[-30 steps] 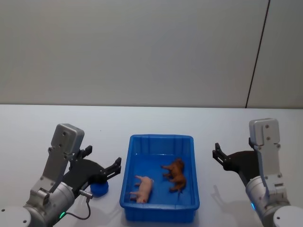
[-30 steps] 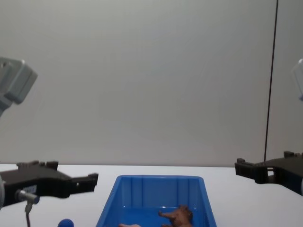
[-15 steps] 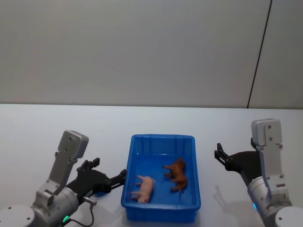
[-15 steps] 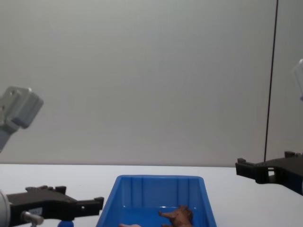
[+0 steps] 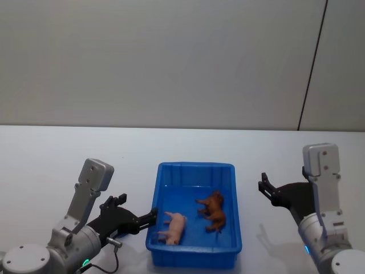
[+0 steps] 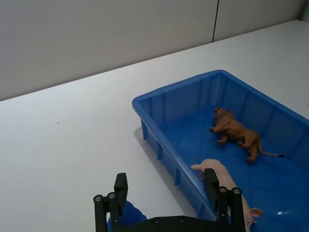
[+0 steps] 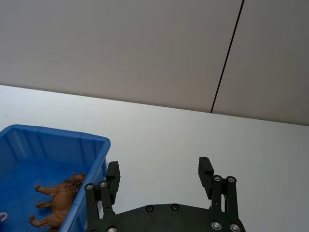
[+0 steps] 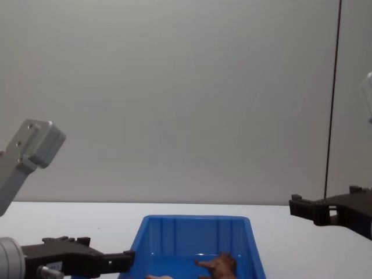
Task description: Pick up the two dolls from the table and place them into the box.
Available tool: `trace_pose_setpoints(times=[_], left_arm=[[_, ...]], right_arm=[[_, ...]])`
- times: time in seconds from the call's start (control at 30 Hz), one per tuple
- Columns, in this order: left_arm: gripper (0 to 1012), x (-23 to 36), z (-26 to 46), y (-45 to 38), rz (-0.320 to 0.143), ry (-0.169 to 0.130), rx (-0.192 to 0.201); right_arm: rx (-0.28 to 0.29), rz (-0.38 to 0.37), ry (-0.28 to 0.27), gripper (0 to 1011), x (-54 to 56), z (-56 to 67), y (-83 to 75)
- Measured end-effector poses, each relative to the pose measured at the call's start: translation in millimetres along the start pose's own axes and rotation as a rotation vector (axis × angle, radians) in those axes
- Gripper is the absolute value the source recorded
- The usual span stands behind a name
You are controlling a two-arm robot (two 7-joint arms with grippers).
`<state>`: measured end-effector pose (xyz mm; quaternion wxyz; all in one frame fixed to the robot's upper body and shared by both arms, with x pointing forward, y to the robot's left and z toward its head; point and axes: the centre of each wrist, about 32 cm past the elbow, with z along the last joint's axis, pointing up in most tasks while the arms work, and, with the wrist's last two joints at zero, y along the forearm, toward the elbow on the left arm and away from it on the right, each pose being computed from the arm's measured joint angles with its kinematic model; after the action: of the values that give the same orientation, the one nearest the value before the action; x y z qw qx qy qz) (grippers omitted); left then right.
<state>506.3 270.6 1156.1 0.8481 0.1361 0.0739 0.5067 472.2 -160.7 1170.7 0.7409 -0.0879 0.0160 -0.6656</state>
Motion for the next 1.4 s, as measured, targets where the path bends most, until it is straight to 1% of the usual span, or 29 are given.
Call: trace_pose_setpoints(times=[0.2, 0.47, 0.63, 0.77, 1.07, 1.17, 1.23, 1.3, 1.4], left_arm=[[1001, 3.0, 2.1, 1.4, 0.020, -0.003, -0.007], [1001, 7.3, 4.6, 9.0, 0.052, -0.003, -0.028], [1001, 9.0, 4.9, 12.4, 0.062, 0.000, -0.027], [1001, 10.1, 4.8, 13.9, 0.066, 0.003, -0.016], [1001, 12.6, 3.1, 15.3, 0.072, 0.010, 0.028], [1001, 13.9, 1.6, 15.3, 0.078, 0.010, 0.048], [1001, 14.3, 1.3, 15.2, 0.079, 0.010, 0.052], [1001, 15.7, 0.7, 14.5, 0.084, 0.008, 0.067], [1002, 16.5, 0.4, 13.4, 0.088, 0.007, 0.077]], right_arm=[[0.000, 0.000, 0.000, 1001, 0.0, 0.0, 0.0], [0.000, 0.000, 0.000, 1001, 0.0, 0.0, 0.0], [0.000, 0.000, 0.000, 1001, 0.0, 0.0, 0.0], [0.000, 0.000, 0.000, 1001, 0.0, 0.0, 0.0], [0.000, 0.000, 0.000, 1001, 0.0, 0.0, 0.0], [0.000, 0.000, 0.000, 1001, 0.0, 0.0, 0.0], [0.000, 0.000, 0.000, 1001, 0.0, 0.0, 0.0], [0.000, 0.000, 0.000, 1001, 0.0, 0.0, 0.0], [0.000, 0.000, 0.000, 1001, 0.0, 0.0, 0.0]])
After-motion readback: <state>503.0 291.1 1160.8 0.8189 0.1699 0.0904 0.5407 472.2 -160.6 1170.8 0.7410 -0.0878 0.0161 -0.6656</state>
